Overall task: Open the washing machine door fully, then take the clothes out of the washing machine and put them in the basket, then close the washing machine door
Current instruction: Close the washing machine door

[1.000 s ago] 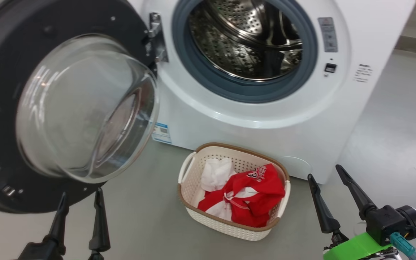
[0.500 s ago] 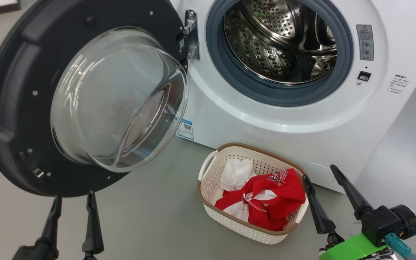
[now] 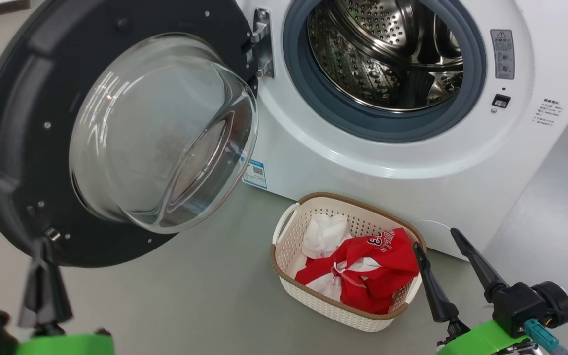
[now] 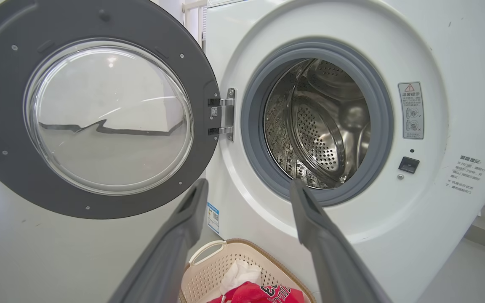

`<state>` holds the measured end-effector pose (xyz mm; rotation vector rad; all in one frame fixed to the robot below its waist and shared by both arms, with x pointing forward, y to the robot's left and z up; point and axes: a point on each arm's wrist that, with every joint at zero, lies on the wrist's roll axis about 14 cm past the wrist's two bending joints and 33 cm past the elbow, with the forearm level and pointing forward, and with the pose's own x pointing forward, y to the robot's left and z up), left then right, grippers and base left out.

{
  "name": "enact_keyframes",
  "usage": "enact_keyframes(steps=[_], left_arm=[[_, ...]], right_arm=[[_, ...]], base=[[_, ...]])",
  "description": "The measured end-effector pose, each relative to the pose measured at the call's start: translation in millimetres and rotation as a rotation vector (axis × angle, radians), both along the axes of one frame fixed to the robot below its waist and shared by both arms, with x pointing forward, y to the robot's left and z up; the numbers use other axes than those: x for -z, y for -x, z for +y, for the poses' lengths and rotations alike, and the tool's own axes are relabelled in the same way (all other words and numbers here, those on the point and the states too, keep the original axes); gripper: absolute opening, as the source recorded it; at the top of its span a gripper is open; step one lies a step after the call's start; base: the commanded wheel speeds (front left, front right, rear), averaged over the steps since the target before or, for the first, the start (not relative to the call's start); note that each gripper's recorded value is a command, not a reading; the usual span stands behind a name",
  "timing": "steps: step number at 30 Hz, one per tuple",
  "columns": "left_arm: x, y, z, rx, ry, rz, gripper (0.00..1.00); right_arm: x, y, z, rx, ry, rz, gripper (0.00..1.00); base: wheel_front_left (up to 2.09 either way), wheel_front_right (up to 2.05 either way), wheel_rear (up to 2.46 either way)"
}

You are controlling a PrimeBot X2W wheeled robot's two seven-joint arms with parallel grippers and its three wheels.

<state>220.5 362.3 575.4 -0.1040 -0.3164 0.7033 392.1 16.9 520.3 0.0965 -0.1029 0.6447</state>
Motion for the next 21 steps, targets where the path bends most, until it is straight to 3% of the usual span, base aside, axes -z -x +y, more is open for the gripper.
enact_keyframes(steps=[14, 21], left_arm=[[-67.5, -11.0, 83.4, -0.060, 0.191, -0.396, 0.00], [-87.8, -34.0, 124.3, -0.034, 0.424, -0.525, 0.00]], right_arm=[[-3.4, 6.7, 2.0, -0.008, 0.004, -0.004, 1.00], [0.7, 3.9, -9.9, 0.024, 0.007, 0.005, 1.00]], base=[[0.00, 0.00, 0.00], [0.00, 0.00, 0.00]])
